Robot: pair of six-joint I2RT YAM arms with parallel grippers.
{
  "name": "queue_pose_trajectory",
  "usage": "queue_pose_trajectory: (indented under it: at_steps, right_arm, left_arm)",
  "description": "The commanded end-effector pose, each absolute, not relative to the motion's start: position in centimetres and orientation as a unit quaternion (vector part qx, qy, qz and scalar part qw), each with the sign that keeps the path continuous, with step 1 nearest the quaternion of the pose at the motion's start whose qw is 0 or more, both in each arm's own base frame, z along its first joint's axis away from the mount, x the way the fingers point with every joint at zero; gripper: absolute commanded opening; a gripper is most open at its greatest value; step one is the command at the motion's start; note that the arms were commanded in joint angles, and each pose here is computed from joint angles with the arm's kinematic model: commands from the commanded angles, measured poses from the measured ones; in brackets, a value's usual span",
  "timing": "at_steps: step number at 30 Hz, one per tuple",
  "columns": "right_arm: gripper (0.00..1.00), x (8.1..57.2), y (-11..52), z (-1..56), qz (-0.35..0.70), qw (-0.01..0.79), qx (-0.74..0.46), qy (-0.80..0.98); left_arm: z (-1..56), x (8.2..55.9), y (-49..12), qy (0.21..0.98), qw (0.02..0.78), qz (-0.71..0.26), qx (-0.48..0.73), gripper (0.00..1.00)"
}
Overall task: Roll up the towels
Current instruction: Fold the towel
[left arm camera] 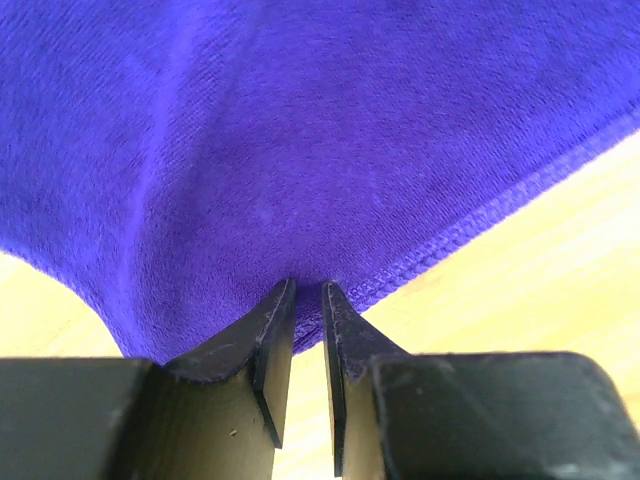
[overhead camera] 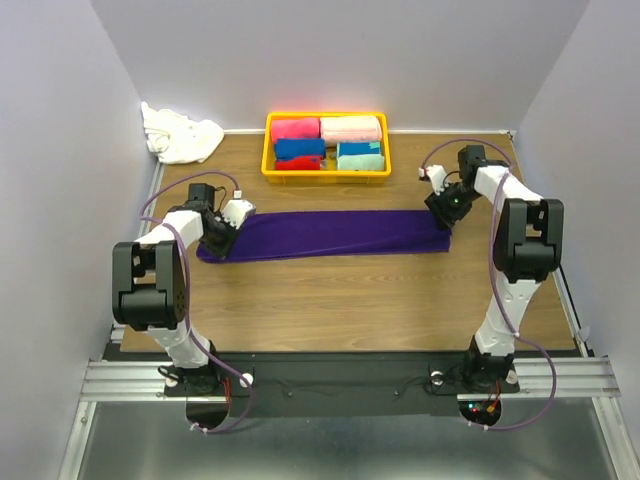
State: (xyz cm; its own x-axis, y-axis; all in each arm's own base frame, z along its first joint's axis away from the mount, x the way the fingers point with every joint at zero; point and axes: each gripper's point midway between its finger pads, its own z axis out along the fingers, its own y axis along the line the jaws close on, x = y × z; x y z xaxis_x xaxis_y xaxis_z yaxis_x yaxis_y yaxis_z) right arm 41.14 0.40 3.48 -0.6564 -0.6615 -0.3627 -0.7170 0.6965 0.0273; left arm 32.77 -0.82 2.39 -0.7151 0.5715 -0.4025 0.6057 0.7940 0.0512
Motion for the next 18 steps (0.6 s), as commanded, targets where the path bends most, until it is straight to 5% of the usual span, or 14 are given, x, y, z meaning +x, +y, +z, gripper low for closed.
queue_pose_trajectory:
  at_steps: [1, 5, 18]
  right_arm:
    - [0.61, 42.7, 0.0, 8.5, 0.059, 0.235, -0.348, 0.906]
    - [0.70, 40.8, 0.2, 10.4, 0.099, 0.249, -0.258, 0.928]
    - [0.65, 39.2, 0.5, 5.9, 0.247, 0.153, -0.057, 0.955]
  left_arm:
    - [4.0, 31.7, -1.6, 0.915, 0.212, -0.058, 0.338, 0.28]
    - [5.7, 32.6, -2.7, 0.907, 0.246, -0.080, 0.331, 0.29]
    - [7.8, 33.7, -3.4, 0.900, 0.286, -0.088, 0.317, 0.30]
